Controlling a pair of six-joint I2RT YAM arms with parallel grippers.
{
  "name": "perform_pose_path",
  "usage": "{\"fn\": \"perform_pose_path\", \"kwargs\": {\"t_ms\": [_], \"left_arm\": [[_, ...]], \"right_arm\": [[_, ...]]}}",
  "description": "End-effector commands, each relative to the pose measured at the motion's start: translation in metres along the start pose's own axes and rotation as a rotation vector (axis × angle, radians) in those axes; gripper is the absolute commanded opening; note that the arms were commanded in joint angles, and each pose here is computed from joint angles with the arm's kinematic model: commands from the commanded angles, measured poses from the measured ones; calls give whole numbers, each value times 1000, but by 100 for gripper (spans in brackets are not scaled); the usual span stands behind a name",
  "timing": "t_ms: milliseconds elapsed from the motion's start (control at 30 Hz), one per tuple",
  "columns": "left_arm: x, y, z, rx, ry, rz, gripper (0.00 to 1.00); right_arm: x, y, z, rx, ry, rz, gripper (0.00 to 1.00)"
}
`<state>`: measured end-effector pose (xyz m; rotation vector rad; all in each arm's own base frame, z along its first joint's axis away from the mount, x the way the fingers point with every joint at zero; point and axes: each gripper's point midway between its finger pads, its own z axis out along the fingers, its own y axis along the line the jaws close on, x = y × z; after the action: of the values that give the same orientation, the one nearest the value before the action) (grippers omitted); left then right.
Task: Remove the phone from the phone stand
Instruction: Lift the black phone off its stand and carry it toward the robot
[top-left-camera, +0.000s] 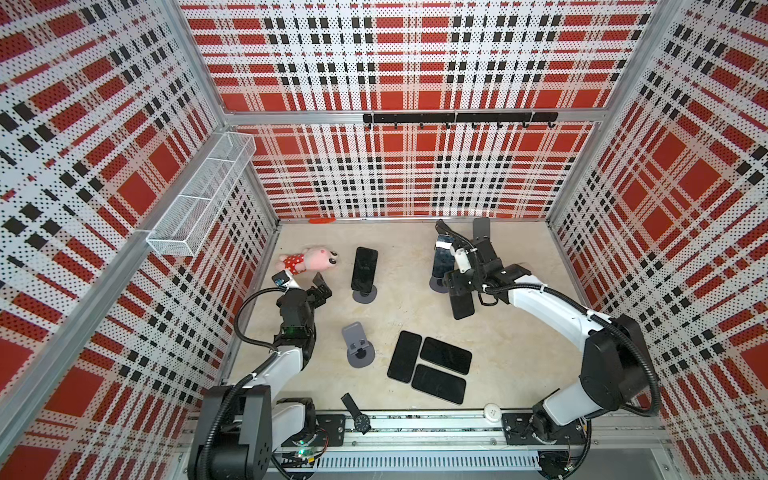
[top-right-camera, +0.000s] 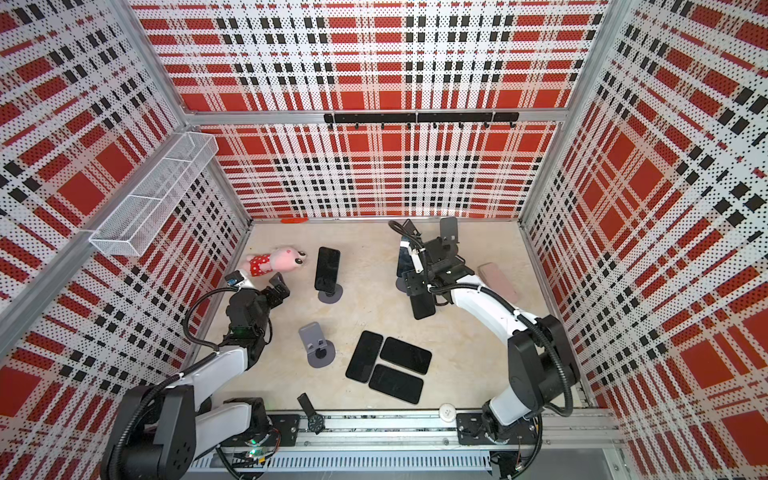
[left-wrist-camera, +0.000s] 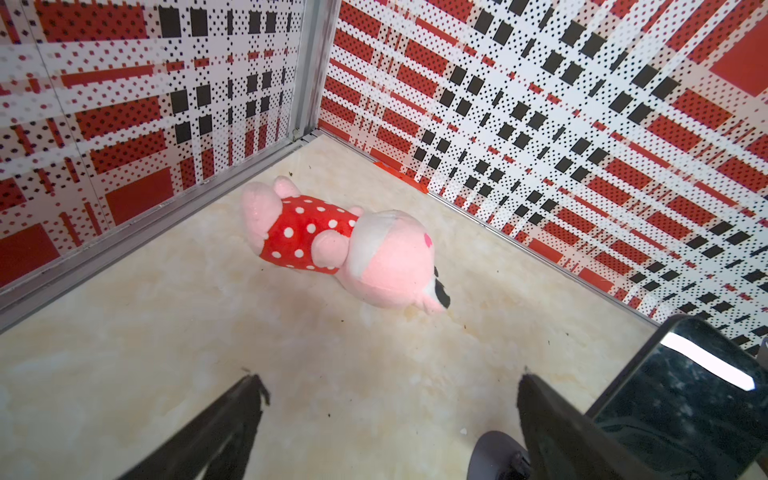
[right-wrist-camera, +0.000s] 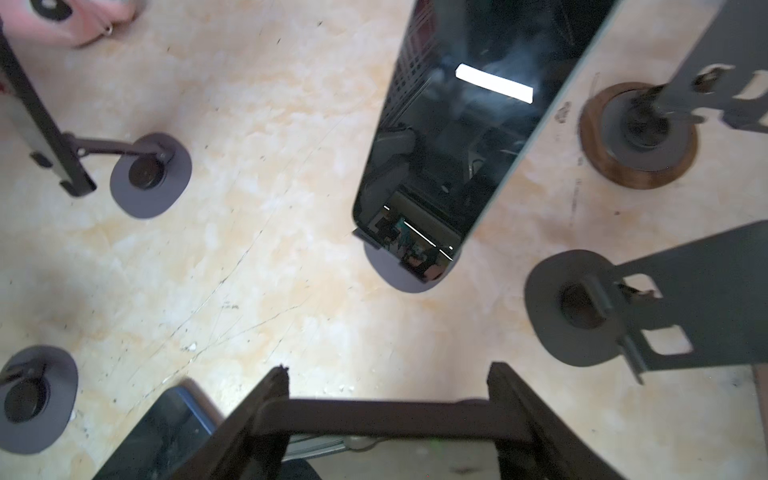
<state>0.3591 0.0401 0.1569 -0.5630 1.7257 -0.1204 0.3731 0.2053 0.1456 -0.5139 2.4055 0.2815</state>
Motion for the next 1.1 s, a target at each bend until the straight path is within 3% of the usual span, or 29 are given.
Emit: {"fn": "perform_pose_path", "kwargs": {"t_ms": [0, 200, 667, 867, 1067], "left_arm": [[-6, 1, -2, 1, -19, -18, 98], [-5, 2, 1, 2, -10, -22, 98], [-7, 9, -4, -24, -29, -36, 98], [-8, 9, -3, -23, -27, -38, 98], [-8, 11, -3, -25, -27, -44, 98]], "right_arm": [[1, 24, 5, -91, -1, -140, 68], [18, 48, 13, -179, 55, -289, 66], [62, 67, 22, -229, 121, -564, 66], [91, 69, 28, -300, 265, -613, 67], [114, 60, 47, -276, 389, -603, 65]]}}
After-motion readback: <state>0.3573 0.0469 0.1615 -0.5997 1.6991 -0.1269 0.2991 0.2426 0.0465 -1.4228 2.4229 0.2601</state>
